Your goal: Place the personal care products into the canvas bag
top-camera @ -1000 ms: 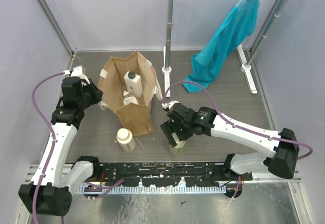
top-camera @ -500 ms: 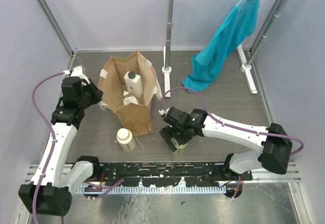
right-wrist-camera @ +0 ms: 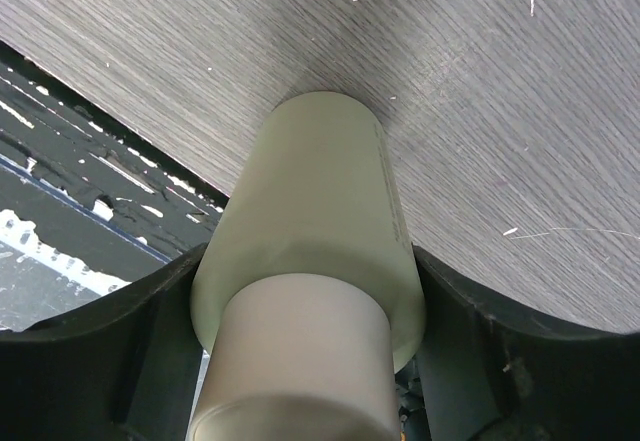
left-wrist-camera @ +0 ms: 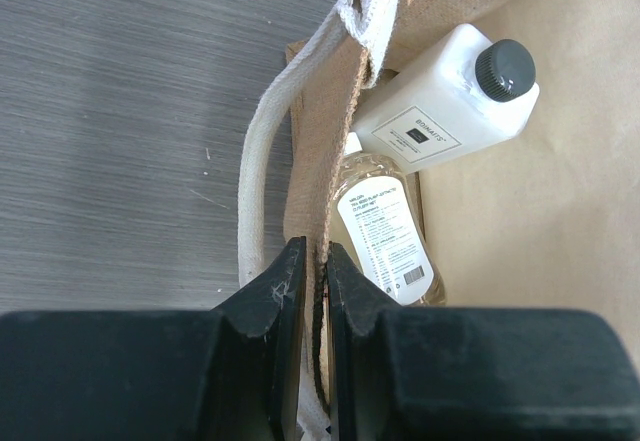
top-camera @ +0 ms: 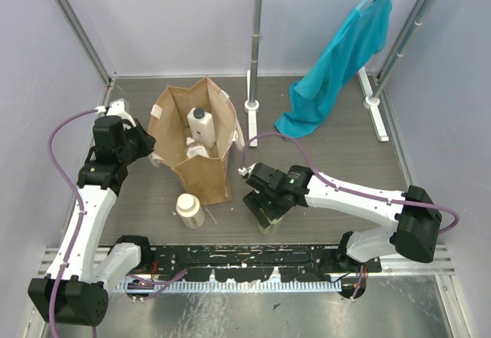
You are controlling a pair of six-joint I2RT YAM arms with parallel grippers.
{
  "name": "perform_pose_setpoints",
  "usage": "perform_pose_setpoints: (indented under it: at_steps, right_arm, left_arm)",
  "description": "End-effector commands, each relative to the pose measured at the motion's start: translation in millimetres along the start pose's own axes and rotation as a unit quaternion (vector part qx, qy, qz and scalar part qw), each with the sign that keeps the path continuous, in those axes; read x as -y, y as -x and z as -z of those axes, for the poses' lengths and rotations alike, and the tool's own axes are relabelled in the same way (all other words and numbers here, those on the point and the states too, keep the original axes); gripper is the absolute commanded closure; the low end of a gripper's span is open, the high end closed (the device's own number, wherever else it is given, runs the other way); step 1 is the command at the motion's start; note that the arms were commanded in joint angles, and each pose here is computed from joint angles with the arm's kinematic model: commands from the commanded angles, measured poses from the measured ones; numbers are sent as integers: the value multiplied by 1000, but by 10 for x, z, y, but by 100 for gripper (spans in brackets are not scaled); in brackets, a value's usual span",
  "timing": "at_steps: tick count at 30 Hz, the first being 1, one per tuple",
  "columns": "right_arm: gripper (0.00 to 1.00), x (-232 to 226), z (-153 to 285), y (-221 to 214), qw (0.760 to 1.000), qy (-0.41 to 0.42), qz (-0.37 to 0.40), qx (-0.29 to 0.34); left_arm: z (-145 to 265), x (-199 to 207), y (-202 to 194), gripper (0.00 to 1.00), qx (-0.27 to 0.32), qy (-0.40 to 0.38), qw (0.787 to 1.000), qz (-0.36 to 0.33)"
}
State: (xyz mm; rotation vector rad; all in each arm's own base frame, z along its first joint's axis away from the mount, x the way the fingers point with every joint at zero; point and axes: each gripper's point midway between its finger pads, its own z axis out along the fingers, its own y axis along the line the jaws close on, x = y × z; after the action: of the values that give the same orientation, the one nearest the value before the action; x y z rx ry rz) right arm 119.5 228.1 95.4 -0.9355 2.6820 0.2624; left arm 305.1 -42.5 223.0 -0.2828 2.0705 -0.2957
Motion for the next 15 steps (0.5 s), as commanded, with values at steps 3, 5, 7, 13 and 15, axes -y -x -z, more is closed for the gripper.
perform_pose_setpoints:
  at_steps: [3, 5, 7, 13, 15]
  right_arm:
    - [99, 22, 121, 235, 999, -15, 24, 35]
    - [99, 52, 186, 334, 998, -27, 27, 49]
    - [99, 67, 285, 467, 997, -38, 31, 65]
    - [99, 196, 735, 935, 987, -95, 39, 123]
    - [99, 214, 934, 1101, 983, -107, 42, 144]
  left_arm:
    - [-9, -38, 16, 80, 6, 7, 1000, -10]
    - [-1, -38, 20, 80, 8, 6, 1000, -10]
    - [3, -36, 26, 80, 9, 6, 1000, -10]
    - [2, -32, 34, 80, 11, 5, 1000, -10]
    - [-2, -30, 28, 80, 10, 4, 1000, -10]
